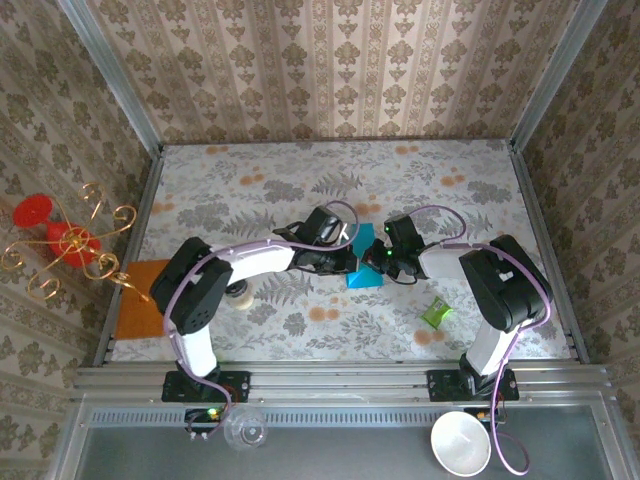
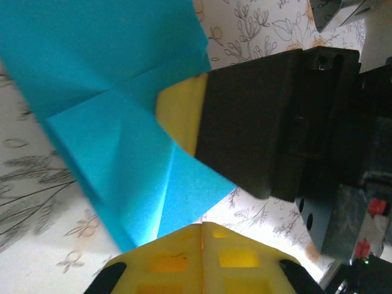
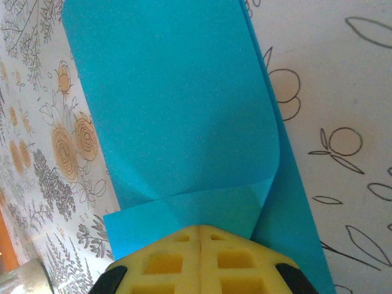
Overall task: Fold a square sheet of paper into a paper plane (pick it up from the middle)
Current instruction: Fold the triangle a second time at the center of the table.
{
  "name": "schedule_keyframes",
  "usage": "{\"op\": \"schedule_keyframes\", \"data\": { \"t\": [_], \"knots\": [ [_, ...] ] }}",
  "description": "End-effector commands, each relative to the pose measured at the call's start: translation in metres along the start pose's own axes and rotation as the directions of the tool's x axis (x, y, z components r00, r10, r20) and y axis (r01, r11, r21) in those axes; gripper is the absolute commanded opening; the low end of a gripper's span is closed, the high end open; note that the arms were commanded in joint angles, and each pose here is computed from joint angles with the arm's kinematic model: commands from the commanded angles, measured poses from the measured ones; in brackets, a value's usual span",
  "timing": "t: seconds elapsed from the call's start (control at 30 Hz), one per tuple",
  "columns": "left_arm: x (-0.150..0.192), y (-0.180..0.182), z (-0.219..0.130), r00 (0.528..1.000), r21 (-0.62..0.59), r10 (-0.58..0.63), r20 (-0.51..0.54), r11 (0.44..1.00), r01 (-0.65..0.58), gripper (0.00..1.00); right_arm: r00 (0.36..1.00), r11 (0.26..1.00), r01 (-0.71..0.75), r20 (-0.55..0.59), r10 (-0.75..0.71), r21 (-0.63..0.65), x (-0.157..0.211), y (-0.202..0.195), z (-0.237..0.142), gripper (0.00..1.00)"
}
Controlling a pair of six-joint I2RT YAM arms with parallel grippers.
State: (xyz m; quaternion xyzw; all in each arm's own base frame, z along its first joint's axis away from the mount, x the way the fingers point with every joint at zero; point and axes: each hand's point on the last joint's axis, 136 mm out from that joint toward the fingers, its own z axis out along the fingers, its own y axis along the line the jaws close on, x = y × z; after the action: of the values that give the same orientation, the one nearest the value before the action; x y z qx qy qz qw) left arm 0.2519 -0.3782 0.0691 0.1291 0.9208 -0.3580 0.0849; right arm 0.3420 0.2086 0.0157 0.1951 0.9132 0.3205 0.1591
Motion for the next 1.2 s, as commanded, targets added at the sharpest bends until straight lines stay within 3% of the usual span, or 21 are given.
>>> {"op": "schedule_keyframes", "data": {
  "t": [0.0, 0.27, 1.17],
  "knots": [
    [0.003, -0.006, 0.012, 0.999, 0.003, 0.002, -0.041, 1.0, -0.001, 0.06, 0.994, 0.991, -0.082, -0.061, 0.088, 0.104, 0.019, -0.029, 0.007, 0.04],
    [0.011, 0.009, 0.021, 0.996, -0.051, -0.021, -0.082, 0.999, 0.016, 0.01, 0.983, 0.985, -0.145, -0.1, 0.154, 0.089, 0.038, -0.031, 0.003, 0.03],
    [0.024, 0.031, 0.018, 0.987, -0.099, -0.015, -0.158, 0.995, -0.001, 0.0, 0.978, 0.974, -0.166, -0.103, 0.183, 0.156, 0.046, -0.047, 0.003, 0.04]
  ]
}}
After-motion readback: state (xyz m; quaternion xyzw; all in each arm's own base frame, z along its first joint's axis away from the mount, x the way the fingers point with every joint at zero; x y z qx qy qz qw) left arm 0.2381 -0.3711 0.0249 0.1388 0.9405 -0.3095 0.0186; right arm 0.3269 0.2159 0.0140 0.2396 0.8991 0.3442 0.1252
